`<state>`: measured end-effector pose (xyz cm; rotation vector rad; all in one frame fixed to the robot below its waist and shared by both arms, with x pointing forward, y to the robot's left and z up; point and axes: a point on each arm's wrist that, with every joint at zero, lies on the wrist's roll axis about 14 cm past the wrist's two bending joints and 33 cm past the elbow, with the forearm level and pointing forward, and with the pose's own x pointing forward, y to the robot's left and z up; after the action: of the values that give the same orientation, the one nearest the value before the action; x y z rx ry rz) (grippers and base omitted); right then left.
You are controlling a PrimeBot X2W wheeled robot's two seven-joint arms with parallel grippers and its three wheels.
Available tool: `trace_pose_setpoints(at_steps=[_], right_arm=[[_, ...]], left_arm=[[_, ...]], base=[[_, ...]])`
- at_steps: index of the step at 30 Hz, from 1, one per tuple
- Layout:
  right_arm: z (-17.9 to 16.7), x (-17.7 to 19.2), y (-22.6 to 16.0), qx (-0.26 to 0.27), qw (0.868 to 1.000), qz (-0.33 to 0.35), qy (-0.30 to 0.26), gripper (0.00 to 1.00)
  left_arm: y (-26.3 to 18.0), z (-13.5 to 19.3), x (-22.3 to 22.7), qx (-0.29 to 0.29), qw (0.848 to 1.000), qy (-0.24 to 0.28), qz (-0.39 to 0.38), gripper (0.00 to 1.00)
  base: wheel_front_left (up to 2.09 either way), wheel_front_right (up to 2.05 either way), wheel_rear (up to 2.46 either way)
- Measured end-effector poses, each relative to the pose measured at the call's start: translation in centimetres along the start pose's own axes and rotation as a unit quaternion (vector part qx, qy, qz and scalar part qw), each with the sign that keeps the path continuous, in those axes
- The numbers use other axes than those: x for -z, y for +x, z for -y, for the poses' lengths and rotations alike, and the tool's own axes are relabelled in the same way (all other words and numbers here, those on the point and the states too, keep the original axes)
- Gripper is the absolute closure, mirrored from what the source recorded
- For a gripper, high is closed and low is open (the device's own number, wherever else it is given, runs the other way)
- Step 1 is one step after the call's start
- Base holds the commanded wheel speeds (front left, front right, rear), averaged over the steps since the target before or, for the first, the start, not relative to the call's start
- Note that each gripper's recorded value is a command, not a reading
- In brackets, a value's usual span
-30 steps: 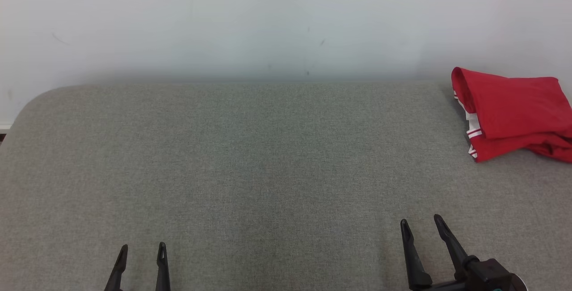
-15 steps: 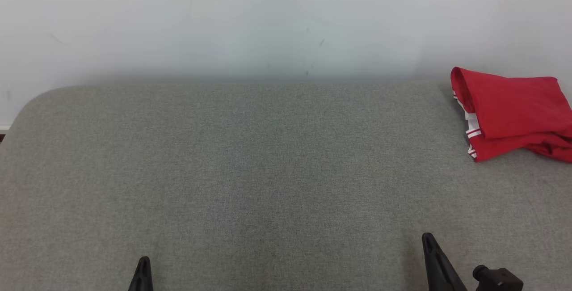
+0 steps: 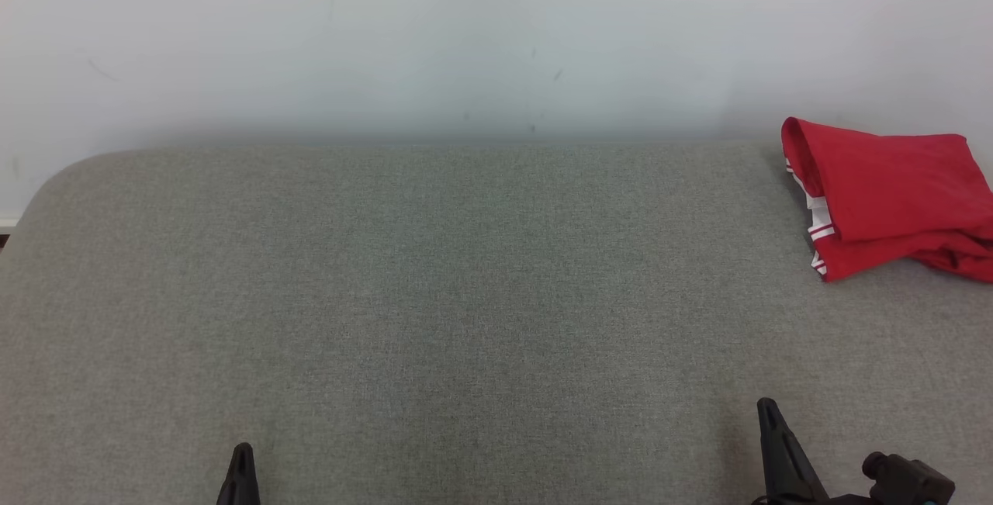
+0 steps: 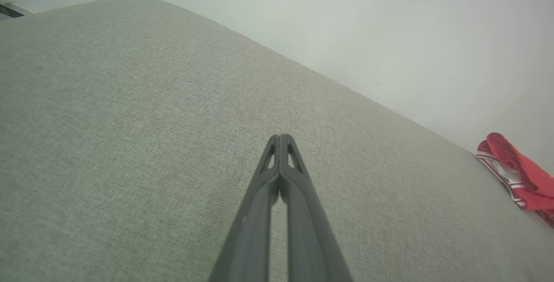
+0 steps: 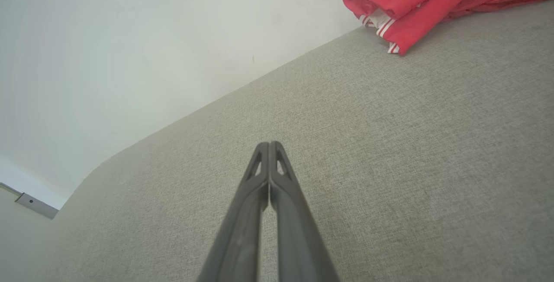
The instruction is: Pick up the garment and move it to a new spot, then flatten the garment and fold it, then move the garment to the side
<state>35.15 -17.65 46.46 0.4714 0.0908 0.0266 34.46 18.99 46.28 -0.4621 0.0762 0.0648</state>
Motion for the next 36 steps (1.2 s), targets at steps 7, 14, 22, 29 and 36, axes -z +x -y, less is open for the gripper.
trace_pose_setpoints(at_steps=[7, 14, 22, 29, 36], right_arm=[[0.4, -0.5, 0.2, 0.008, 0.999, 0.003, 0.049, 1.0], [0.8, -0.8, 0.3, 0.016, 0.995, 0.003, 0.102, 1.0], [1.2, -1.1, 0.4, 0.023, 0.987, 0.005, 0.158, 1.0], [1.4, -1.6, 0.6, 0.023, 0.978, 0.007, 0.207, 1.0], [1.6, -2.0, 0.7, 0.024, 0.968, 0.01, 0.25, 1.0]], left_arm=[[0.1, 0.0, -0.2, -0.002, 0.999, -0.05, 0.0, 1.0], [0.2, 0.0, -0.3, -0.006, 0.995, -0.101, -0.001, 1.0], [0.5, 0.3, -0.7, -0.003, 0.988, -0.157, 0.002, 1.0], [0.6, 0.4, -0.9, -0.004, 0.978, -0.21, 0.002, 1.0], [0.7, 0.6, -1.1, 0.0, 0.969, -0.249, 0.003, 1.0]], base=[[0.0, 0.0, 0.0], [0.0, 0.0, 0.0], [0.0, 0.0, 0.0], [0.0, 0.0, 0.0], [0.0, 0.0, 0.0]])
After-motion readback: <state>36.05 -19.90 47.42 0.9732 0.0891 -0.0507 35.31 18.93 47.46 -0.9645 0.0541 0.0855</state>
